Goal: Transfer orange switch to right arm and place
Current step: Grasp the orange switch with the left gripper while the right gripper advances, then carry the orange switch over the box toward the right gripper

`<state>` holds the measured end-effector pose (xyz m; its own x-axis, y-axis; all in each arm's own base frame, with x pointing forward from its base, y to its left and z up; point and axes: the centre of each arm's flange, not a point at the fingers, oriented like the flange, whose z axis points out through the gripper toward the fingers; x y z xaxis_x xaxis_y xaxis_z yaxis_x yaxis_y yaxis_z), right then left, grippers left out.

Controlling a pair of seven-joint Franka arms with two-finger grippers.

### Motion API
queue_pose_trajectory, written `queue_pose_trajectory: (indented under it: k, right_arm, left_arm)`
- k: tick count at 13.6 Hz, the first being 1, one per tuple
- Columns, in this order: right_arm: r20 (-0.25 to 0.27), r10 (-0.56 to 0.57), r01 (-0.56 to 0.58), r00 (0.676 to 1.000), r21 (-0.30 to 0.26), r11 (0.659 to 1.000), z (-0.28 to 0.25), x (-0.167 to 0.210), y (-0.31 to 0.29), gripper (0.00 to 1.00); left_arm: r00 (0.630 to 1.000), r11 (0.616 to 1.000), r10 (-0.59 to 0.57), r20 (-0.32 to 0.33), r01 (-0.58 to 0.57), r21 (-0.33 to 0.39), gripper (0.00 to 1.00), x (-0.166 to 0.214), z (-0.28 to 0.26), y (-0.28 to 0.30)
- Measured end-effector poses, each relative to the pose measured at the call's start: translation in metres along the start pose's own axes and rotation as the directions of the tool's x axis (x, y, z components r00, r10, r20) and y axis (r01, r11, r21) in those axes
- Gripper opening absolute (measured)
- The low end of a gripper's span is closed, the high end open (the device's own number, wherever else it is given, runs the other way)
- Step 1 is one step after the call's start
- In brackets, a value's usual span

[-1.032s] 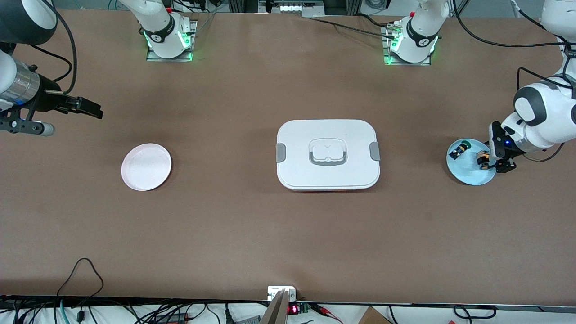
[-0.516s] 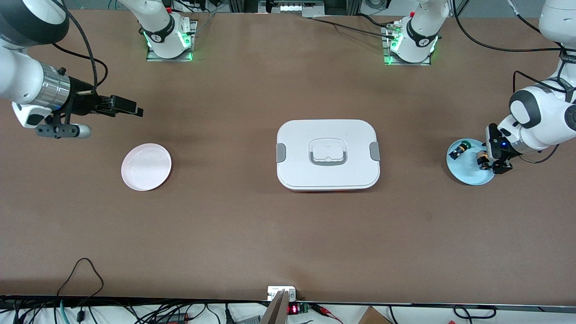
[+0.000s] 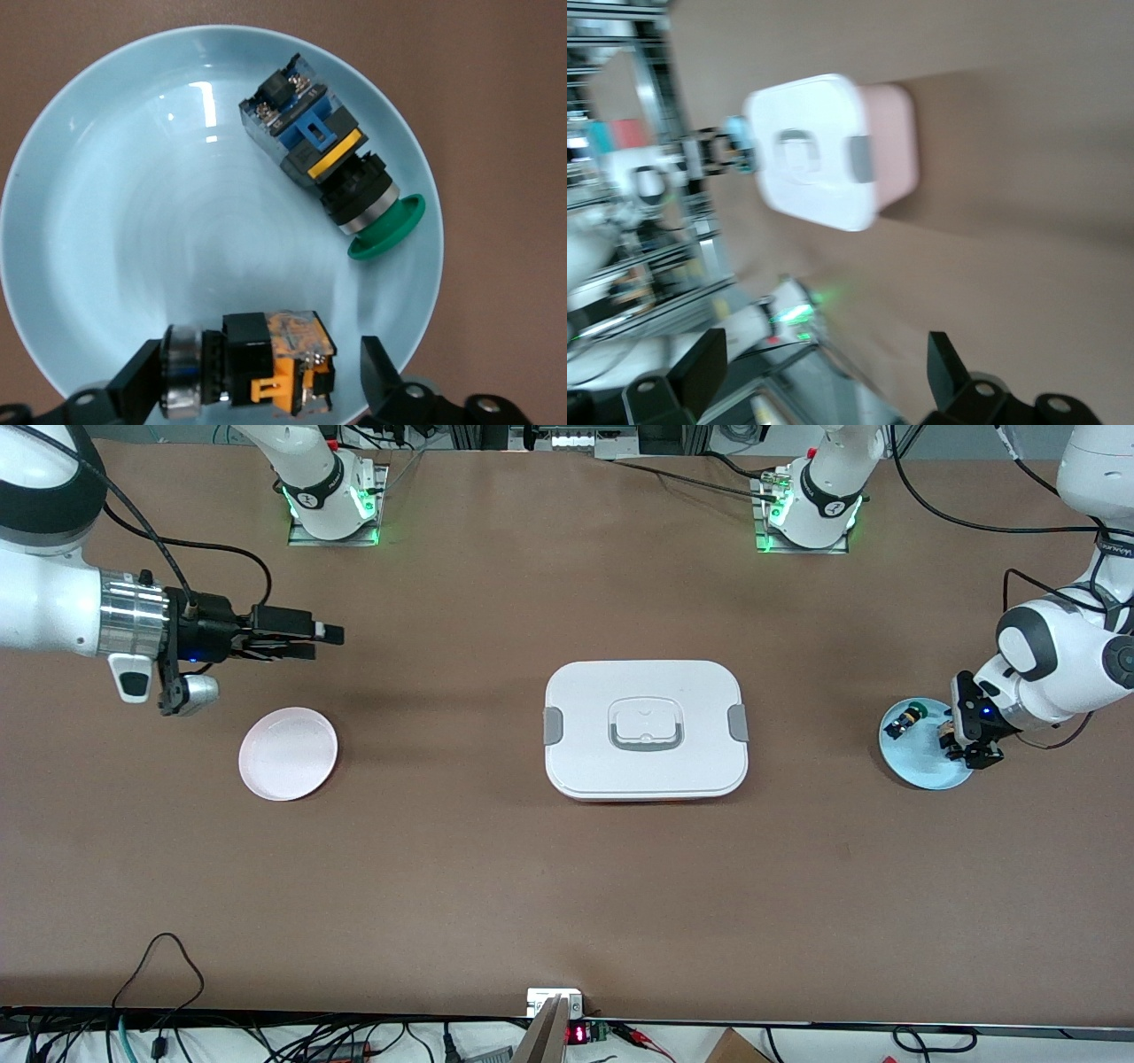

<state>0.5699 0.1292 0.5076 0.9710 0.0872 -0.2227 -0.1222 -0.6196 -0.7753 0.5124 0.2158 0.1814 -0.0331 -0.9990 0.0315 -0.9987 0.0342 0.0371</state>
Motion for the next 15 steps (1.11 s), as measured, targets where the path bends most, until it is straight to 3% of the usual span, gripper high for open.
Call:
queue_pose_trajectory:
  k: [1,4,8,10,12,15]
  right_arm:
    - [0.01,-0.014,0.013,1.0,0.079,0.997,0.01,0.004,-0.002,1.0]
    - [0.021,-0.043,0.036,0.999,0.273,0.961,0.043,0.02,-0.005,1.0]
    - [0.023,-0.09,0.074,0.996,0.39,0.918,0.088,0.029,-0.021,1.0]
    - [0.017,-0.121,0.101,0.992,0.447,0.889,0.11,0.024,-0.043,1.0]
    - [-0.018,-0.132,0.124,0.991,0.482,0.867,0.126,0.023,-0.059,1.0]
    - [-0.07,-0.129,0.146,0.989,0.538,0.83,0.15,0.024,-0.074,1.0]
  left_arm:
    - [1.0,1.0,0.006,0.001,-0.006,0.002,0.85,0.0,0.0,0.0]
    - [1.0,0.999,0.03,0.004,-0.03,0.01,0.76,-0.001,-0.002,-0.002]
    - [0.999,0.999,0.032,-0.001,-0.032,0.022,0.76,0.0,-0.01,-0.01]
    - [0.997,1.0,-0.018,-0.077,0.018,-0.009,0.76,0.007,-0.018,-0.014]
    - [0.977,0.997,-0.065,-0.201,0.054,-0.061,0.76,0.029,-0.031,-0.022]
    - [0.896,0.989,-0.129,-0.424,0.084,-0.123,0.76,0.086,-0.047,-0.036]
